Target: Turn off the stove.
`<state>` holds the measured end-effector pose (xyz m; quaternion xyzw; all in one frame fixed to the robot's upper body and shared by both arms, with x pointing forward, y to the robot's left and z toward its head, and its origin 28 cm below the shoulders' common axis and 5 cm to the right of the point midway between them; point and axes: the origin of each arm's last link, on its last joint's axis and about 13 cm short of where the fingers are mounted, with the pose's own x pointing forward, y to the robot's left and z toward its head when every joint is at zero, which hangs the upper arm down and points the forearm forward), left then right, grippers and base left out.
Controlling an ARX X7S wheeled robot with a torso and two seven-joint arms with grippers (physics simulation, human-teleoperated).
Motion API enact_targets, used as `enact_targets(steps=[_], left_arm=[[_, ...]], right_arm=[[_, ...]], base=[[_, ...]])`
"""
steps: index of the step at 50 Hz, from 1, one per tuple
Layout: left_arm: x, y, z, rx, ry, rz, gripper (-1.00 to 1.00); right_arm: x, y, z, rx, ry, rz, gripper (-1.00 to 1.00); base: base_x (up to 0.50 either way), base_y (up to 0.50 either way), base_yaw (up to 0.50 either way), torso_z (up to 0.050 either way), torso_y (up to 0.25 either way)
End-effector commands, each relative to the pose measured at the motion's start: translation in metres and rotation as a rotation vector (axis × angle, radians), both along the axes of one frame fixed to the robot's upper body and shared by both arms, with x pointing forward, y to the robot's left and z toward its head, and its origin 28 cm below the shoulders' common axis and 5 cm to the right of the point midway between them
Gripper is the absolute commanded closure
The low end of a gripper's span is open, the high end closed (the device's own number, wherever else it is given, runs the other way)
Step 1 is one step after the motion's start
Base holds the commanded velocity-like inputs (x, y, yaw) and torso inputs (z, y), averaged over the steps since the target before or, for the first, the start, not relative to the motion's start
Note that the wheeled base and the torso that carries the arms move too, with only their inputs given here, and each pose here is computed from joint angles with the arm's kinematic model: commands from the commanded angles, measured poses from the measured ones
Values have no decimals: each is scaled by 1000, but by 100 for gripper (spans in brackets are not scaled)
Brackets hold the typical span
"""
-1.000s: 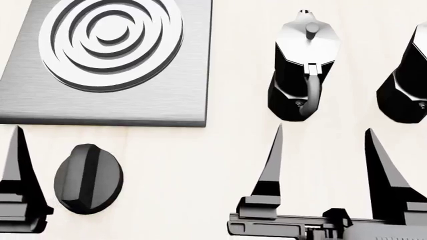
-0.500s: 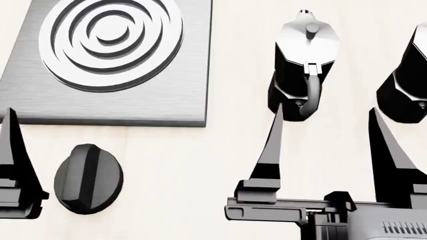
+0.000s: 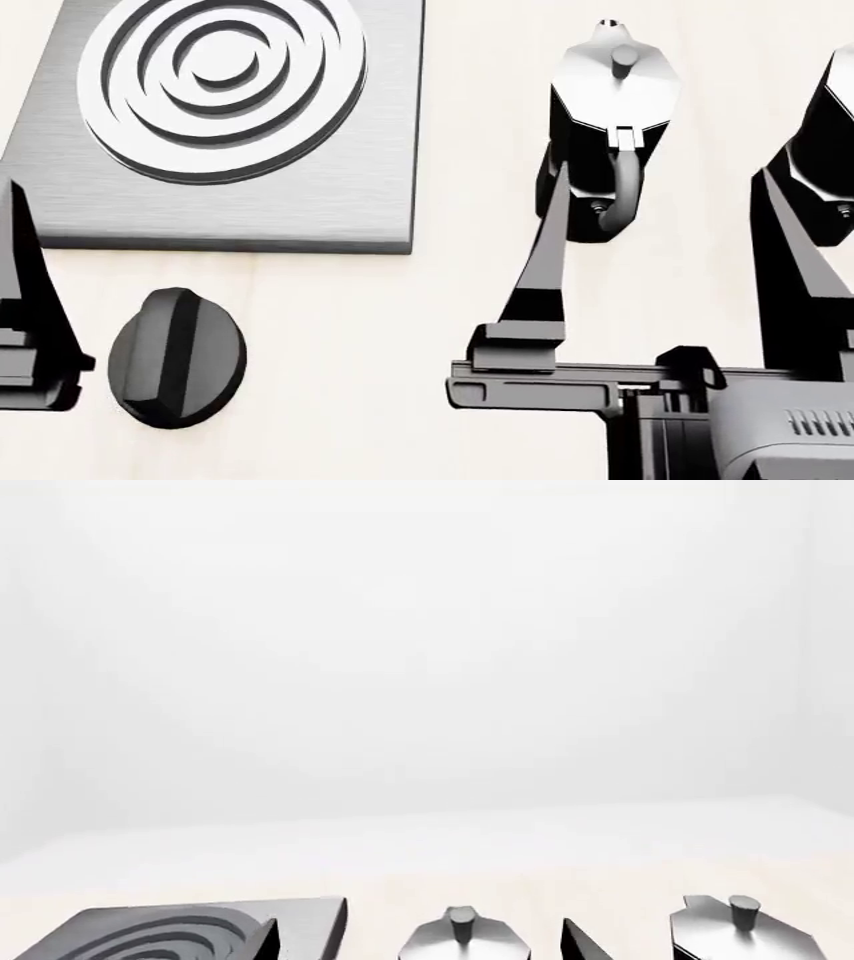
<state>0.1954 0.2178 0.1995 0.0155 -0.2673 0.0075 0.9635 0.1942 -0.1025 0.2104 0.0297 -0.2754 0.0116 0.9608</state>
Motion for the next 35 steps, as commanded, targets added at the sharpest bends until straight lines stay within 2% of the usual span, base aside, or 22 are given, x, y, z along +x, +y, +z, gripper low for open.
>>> enact_targets(steps=[1,35], left_arm=[[-1,-1,6,3,-18,-6,-100],[-7,-4,20,4,-63,-33,-100]], right_arm=[[0,1,8,0,-20,4,-100],[-5,6,25,4,-81,31,-100]], base=[[0,0,0,0,0],[0,0,0,0,0]])
